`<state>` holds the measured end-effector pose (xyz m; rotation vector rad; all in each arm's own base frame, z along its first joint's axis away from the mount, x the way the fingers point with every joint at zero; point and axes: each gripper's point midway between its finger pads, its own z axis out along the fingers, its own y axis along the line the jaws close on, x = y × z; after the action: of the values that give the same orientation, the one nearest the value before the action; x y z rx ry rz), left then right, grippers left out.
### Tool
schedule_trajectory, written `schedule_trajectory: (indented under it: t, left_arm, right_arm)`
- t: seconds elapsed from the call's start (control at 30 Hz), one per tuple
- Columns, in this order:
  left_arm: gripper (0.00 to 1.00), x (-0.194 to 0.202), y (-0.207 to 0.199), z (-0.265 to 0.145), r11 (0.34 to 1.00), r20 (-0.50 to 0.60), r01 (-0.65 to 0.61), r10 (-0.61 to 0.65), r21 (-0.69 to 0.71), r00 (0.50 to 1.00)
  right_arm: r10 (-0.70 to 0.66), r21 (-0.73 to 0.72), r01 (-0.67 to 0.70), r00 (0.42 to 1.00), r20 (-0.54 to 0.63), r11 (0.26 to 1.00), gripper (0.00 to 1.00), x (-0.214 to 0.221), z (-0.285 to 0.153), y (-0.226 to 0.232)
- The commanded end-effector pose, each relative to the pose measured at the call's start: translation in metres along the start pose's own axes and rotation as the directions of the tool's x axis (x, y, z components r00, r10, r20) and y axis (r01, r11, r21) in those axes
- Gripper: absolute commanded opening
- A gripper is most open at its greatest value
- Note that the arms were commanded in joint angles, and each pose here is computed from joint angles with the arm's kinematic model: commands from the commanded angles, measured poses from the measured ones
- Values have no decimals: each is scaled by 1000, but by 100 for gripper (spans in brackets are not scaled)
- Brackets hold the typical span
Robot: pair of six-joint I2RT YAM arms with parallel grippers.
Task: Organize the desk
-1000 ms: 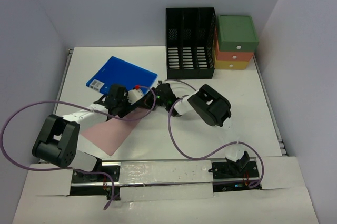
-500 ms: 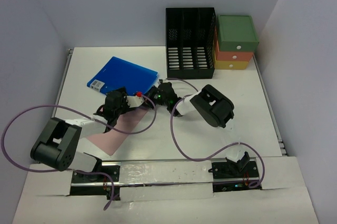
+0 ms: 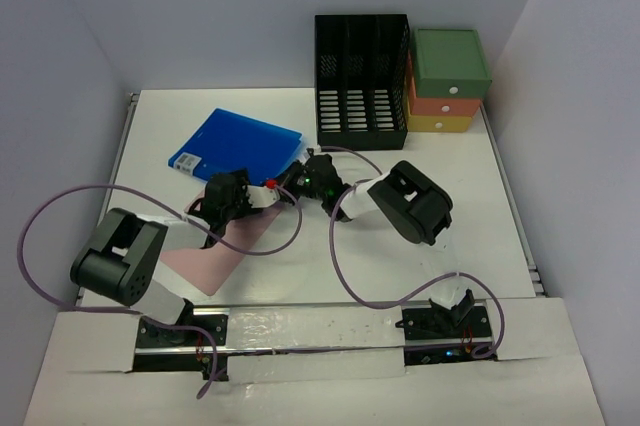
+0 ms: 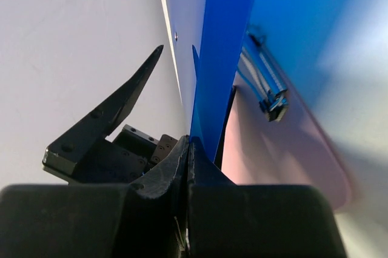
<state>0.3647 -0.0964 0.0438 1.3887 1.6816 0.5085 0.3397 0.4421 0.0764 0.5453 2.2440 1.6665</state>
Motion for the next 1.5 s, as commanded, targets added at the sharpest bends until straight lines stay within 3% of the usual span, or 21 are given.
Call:
schedule_trajectory:
  t: [0.0, 0.13, 0.23, 0.33, 0.43, 0.47, 0.7, 0.83, 0.93, 1.23, 1.47]
  left_arm:
    - [81, -23, 19, 14, 998, 73, 37, -33, -41, 997]
    - [78, -32, 25, 18, 994, 106, 89, -83, -56, 991]
    - [67, -36, 24, 17, 993, 123, 108, -102, -38, 987]
    - [36, -35, 20, 15, 992, 123, 126, -122, -24, 985]
    - [14, -32, 20, 14, 991, 108, 133, -129, -32, 986]
    - [2, -30, 20, 13, 989, 98, 144, -140, -37, 985]
    - [0, -33, 19, 6, 968, 55, 248, -250, 30, 967]
    - [0, -39, 25, -1, 932, 34, 358, -360, 48, 932]
    - [0, -40, 31, -5, 913, 28, 407, -408, 40, 913]
    - [0, -41, 50, -2, 818, -22, 574, -573, 41, 819]
    - [0, -49, 67, -7, 746, -7, 665, -665, 44, 746]
  right_arm:
    - [-48, -129, 47, 999, -8, 990, 0, 5, -14, 50]
    - [-58, -131, 55, 998, -19, 990, 0, 8, -14, 48]
    - [-65, -131, 61, 998, -27, 989, 0, 9, -14, 48]
    - [-76, -137, 70, 997, -34, 988, 0, 10, -15, 50]
    - [-86, -141, 80, 996, -36, 987, 0, 11, -16, 52]
    - [-91, -142, 85, 995, -36, 986, 0, 11, -17, 54]
    - [-141, -123, 137, 990, -20, 983, 0, 9, -23, 57]
    - [-201, -111, 202, 979, 16, 973, 35, 0, -37, 66]
    - [-251, -90, 255, 966, 57, 963, 49, -11, -51, 76]
    - [-345, -21, 356, 917, 199, 934, 60, -40, -95, 94]
    - [-402, 39, 407, 876, 265, 912, 61, -52, -113, 92]
